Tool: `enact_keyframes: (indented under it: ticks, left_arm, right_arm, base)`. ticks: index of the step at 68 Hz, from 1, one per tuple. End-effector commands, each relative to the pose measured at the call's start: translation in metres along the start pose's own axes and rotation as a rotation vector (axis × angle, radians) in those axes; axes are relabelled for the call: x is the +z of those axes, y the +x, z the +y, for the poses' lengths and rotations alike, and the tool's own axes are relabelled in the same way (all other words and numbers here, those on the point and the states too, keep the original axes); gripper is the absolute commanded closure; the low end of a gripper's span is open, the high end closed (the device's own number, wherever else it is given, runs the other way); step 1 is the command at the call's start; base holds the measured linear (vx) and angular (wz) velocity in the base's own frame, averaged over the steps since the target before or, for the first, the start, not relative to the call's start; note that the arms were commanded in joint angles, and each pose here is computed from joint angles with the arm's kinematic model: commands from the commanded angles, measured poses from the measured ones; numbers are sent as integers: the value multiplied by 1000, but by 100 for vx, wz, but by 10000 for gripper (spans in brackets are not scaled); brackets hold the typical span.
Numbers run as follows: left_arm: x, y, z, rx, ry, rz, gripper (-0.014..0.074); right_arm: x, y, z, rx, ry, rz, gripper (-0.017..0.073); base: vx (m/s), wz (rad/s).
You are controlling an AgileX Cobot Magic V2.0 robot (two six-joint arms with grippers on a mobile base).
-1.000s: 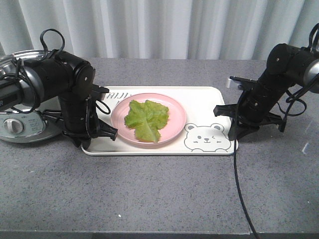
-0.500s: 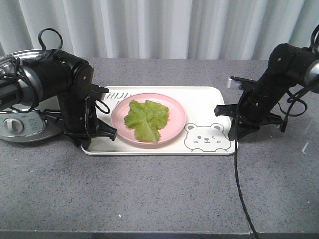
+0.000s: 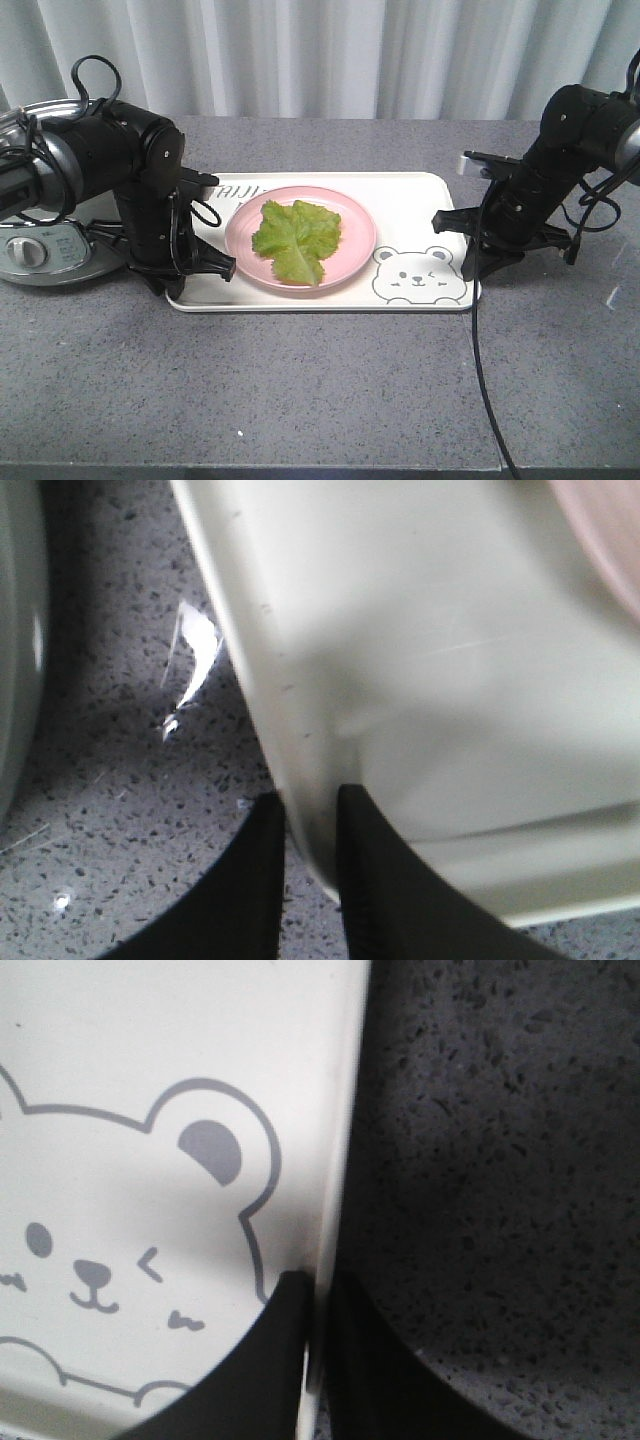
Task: Transfer vegetables to tray and serve
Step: 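Close both grippers on the tray edges, then lift the tray with both grippers off the counter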
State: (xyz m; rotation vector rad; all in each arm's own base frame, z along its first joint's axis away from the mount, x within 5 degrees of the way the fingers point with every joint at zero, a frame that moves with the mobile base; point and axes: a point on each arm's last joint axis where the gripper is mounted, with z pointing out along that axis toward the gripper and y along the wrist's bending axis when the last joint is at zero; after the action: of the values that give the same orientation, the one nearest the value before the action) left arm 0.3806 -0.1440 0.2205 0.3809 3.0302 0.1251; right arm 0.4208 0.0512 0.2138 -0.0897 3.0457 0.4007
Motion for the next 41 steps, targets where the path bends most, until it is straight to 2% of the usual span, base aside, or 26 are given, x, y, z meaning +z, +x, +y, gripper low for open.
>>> enact_keyframes:
  ticks: [1,25,41]
  left_arm:
    - [-14,-1,-13,19,101,-66,602]
    - [-42,1,-10,13,116,-173,602]
    - [-52,3,-12,-2,160,-200,602]
  right_arm:
    - [-35,1,15,-37,-45,-106,564]
    - [-42,2,16,-43,-43,-123,564]
    - [-54,7,19,-51,-45,-138,564]
  base:
    - [0,0]
    - [0,0]
    - [0,0]
